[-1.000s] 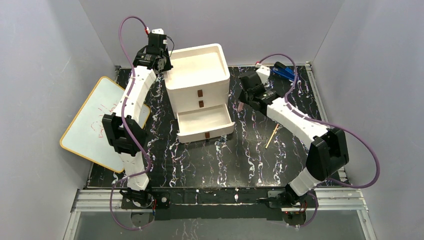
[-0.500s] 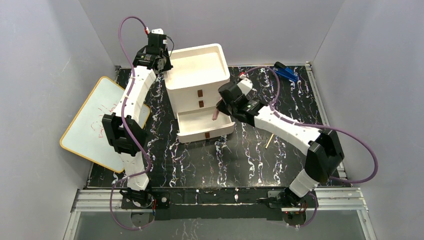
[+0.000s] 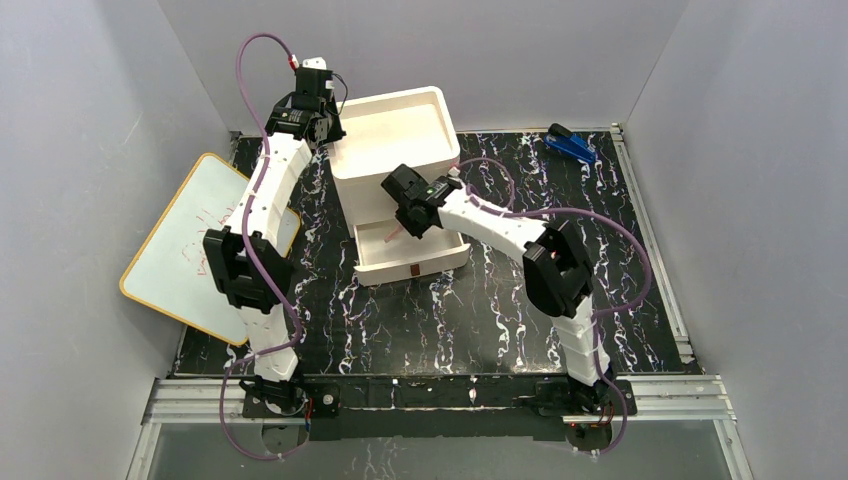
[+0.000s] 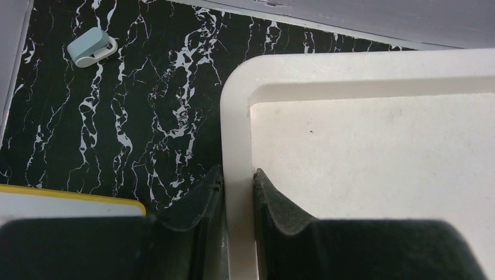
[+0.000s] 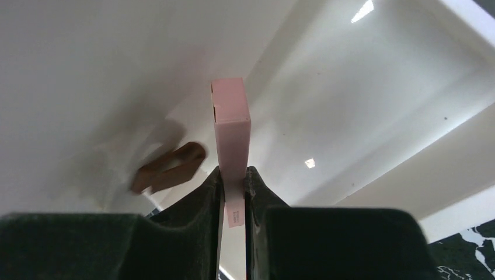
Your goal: Organize the makeup
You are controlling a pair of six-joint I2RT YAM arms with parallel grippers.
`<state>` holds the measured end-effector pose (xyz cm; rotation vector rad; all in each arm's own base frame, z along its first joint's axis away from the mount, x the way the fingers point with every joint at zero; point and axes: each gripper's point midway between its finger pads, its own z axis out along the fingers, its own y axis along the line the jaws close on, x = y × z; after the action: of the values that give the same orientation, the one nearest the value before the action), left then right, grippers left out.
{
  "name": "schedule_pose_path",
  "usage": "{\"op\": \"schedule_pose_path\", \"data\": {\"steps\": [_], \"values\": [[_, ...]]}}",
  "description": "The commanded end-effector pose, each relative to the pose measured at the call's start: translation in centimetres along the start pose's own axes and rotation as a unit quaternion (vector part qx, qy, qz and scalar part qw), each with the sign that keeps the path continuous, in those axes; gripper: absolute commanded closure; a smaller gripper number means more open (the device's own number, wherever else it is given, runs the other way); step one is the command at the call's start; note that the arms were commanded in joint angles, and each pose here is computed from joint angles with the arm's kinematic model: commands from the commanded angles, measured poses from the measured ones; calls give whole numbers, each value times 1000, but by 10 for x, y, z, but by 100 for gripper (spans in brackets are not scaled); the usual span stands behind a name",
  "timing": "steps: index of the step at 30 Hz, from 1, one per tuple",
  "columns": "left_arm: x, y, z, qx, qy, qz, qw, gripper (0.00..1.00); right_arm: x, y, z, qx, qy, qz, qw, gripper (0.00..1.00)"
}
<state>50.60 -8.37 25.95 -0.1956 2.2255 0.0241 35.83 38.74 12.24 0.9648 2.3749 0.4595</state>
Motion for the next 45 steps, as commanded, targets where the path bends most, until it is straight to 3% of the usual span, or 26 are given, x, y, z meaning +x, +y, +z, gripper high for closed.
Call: {"op": "schedule_pose_path", "data": {"steps": [1,7,10,13,17,19,24,29,34,45], "values": [[104,9,1,-3,187,42,981,100,2,-10,8,41,7,99,994,99],[105,11,-2,-4,185,44,982,100,9,-15,13,14,23,142,989,99],[106,12,-3,-4,184,44,982,100,11,-18,15,17,26,137,990,86],[106,12,-3,-4,185,44,982,100,17,-16,16,13,40,128,991,63],[105,12,-4,-3,184,45,982,100,15,-3,7,-19,47,116,992,57],[106,12,-5,-3,184,46,982,100,11,9,-3,-46,46,110,992,43],[107,13,-4,-3,186,46,982,100,-7,28,-41,-87,22,96,991,41],[109,12,-3,-3,187,46,981,100,-48,23,-93,-103,-40,89,990,42],[111,11,0,-1,191,45,981,100,-99,-36,-107,-26,-94,99,990,42],[116,11,7,-2,198,51,979,100,-178,-257,-95,178,-146,152,961,45]]}}
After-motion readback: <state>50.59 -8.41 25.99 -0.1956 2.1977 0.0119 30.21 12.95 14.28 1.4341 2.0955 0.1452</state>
